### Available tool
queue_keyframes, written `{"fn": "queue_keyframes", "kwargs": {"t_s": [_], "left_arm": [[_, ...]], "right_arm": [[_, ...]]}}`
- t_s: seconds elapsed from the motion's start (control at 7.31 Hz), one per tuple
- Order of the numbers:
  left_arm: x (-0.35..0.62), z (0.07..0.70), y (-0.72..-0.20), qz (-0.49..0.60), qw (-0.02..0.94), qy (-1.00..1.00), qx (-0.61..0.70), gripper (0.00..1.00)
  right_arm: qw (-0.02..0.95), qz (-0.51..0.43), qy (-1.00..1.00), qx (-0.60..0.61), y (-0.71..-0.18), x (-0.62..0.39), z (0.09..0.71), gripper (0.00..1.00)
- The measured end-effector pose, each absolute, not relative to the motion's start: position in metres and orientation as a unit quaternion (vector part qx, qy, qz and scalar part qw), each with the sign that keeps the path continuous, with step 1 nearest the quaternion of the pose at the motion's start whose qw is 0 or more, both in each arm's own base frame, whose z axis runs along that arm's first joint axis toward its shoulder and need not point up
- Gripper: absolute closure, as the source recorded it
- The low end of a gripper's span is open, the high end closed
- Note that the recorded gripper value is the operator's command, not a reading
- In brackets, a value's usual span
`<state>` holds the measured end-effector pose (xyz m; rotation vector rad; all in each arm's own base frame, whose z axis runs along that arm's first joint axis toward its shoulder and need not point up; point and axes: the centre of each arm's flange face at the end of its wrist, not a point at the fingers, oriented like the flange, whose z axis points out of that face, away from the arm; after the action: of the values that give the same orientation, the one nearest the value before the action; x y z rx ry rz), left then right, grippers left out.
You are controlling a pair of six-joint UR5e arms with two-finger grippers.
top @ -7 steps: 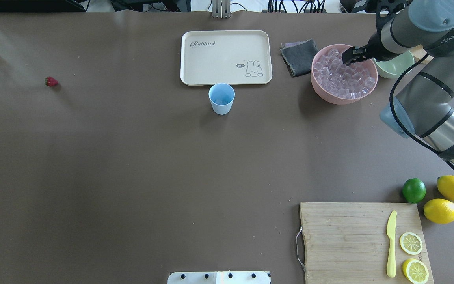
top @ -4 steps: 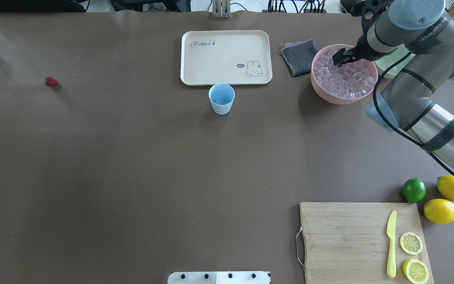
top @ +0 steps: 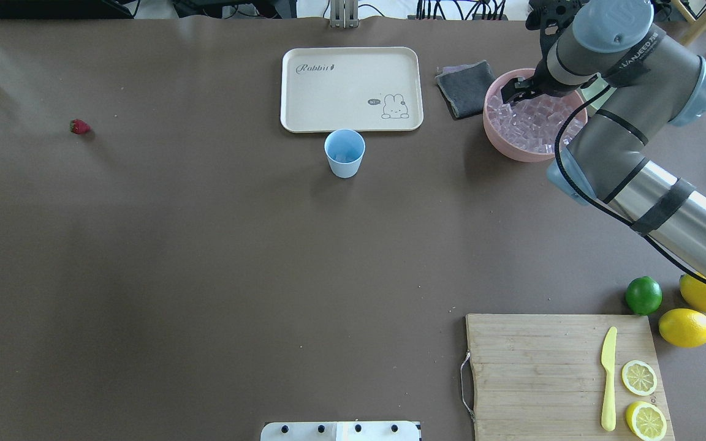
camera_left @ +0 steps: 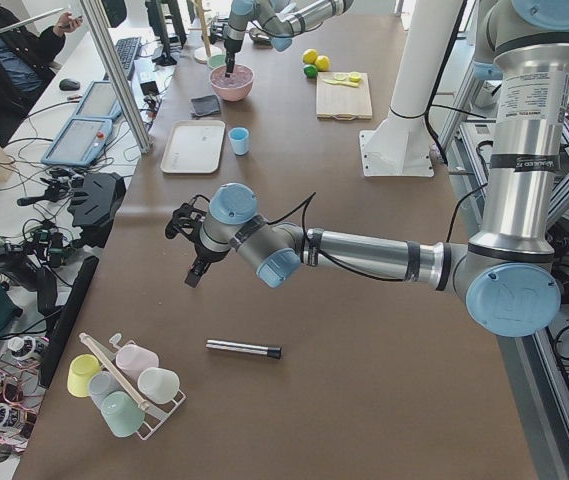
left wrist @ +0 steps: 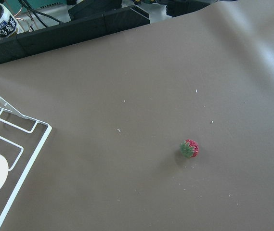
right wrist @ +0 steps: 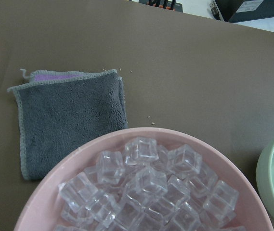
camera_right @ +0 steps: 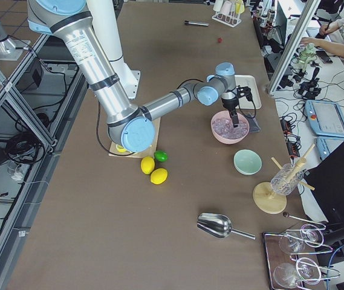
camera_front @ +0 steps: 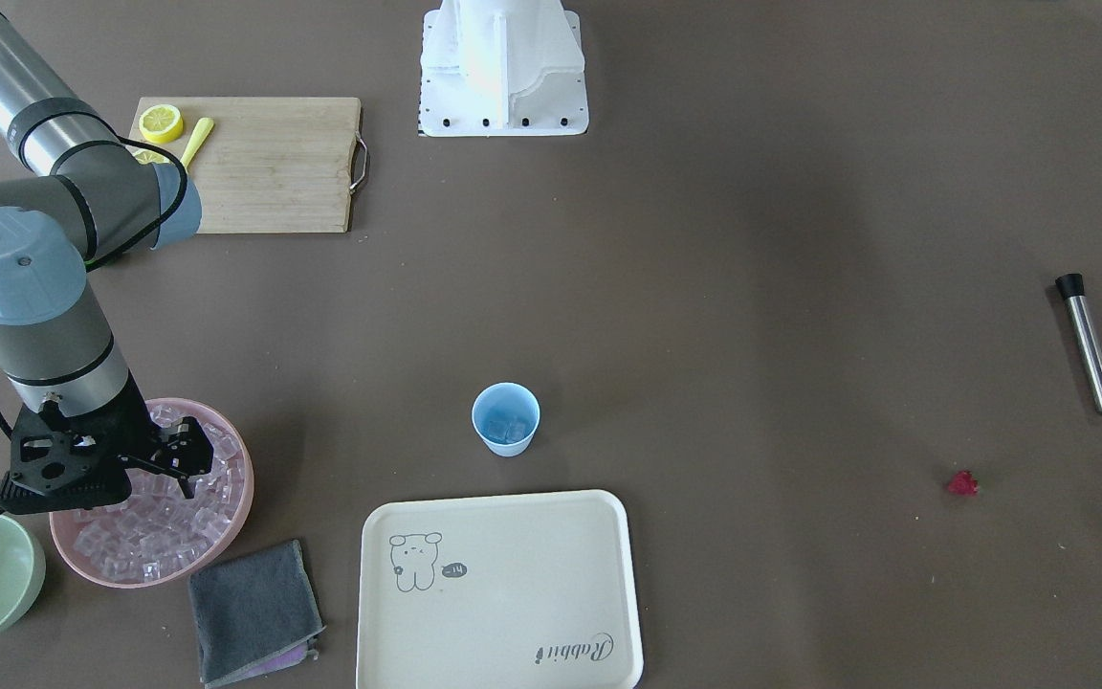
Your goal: Mash ice and strawberries in cup
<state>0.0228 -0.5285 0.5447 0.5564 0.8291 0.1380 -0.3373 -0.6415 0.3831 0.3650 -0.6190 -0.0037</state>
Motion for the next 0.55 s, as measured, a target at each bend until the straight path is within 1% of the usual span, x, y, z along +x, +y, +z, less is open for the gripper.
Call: {"fn": "queue_keyframes", "kwargs": {"t_s": [0.14, 0.27, 0.41, 0.55], "left_arm": [[0.022, 0.548, -0.524, 0.066, 0.875, 0.397, 0.268, 0.02], [0.021, 0.551, -0.520, 0.067, 0.874, 0.398, 0.270, 0.02], [0.020, 0.554, -0.515, 0.068, 0.873, 0.398, 0.273, 0.02], [0.020, 0.555, -0.513, 0.069, 0.872, 0.398, 0.275, 0.02]], "right_arm": [[0.937, -0.004, -0.302, 0.177, -0.644, -0.343, 0.383, 0.06], [0.936, -0.012, -0.302, 0.179, -0.646, -0.350, 0.385, 0.10], [0.935, -0.037, -0.300, 0.188, -0.649, -0.355, 0.391, 0.13], [0.933, -0.067, -0.293, 0.197, -0.652, -0.358, 0.398, 0.13]]}}
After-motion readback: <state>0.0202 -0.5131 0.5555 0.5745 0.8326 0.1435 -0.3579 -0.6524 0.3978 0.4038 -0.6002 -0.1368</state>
